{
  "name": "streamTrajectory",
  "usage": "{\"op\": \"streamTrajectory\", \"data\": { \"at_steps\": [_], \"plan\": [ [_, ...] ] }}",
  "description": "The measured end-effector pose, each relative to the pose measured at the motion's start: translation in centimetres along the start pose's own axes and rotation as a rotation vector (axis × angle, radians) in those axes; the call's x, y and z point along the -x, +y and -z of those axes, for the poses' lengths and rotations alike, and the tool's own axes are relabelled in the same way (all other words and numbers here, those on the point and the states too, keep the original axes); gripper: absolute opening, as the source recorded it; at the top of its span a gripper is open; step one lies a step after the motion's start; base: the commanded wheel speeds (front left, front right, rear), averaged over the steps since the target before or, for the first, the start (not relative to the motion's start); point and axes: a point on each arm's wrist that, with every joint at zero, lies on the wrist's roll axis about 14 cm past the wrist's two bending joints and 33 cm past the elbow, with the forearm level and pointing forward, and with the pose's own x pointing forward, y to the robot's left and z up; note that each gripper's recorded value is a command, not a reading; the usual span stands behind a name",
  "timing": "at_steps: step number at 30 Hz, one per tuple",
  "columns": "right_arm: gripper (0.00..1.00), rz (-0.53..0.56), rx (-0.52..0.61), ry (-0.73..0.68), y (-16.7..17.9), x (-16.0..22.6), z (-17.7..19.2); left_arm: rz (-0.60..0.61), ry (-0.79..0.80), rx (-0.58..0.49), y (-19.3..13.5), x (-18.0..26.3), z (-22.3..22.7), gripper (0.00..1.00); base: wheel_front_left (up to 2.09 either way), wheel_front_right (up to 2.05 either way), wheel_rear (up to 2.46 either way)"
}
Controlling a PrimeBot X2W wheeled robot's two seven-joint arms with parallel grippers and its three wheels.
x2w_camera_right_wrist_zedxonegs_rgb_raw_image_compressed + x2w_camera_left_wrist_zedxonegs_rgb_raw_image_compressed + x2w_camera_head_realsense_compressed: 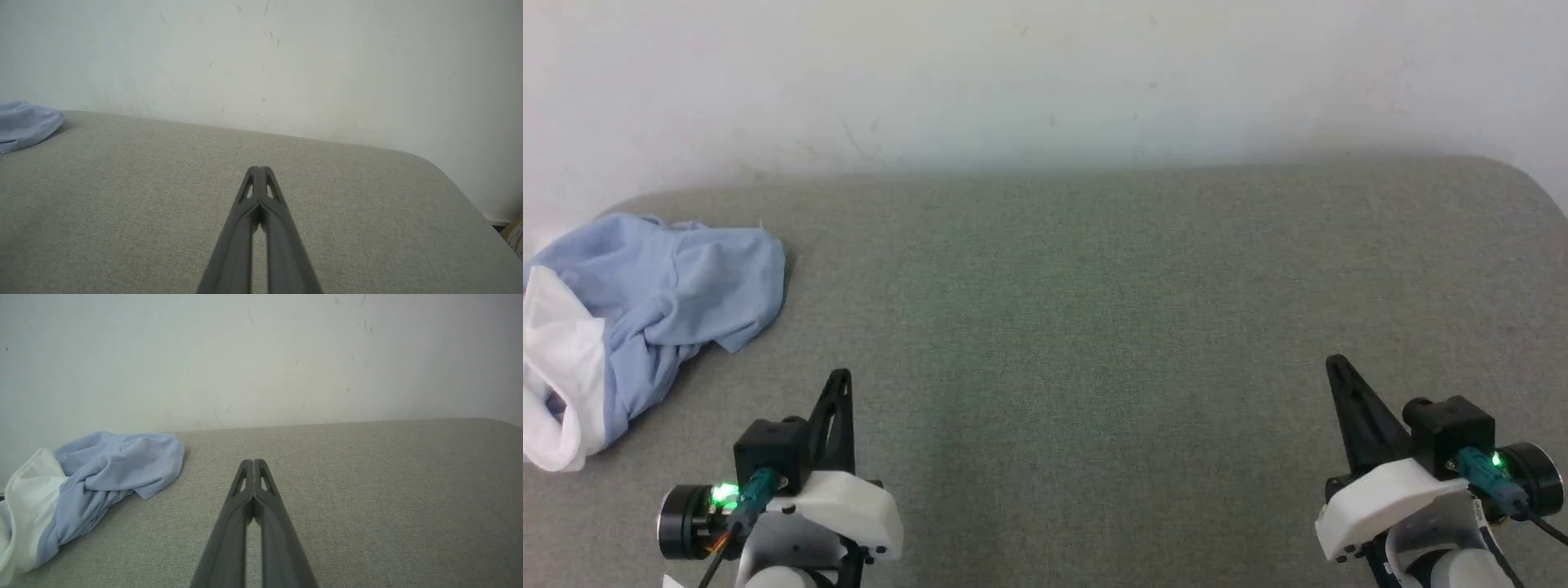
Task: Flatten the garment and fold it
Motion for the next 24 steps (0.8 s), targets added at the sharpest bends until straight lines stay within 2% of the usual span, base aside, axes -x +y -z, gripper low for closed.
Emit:
{"op": "streamTrajectory", "data": {
  "at_steps": [24],
  "plan": [
    [0.0, 0.0, 0.0, 0.0, 0.0, 0.0, 0.0, 0.0, 0.0, 0.0, 0.0, 0.0, 0.0, 0.0, 0.0, 0.0, 0.0]
  ]
}}
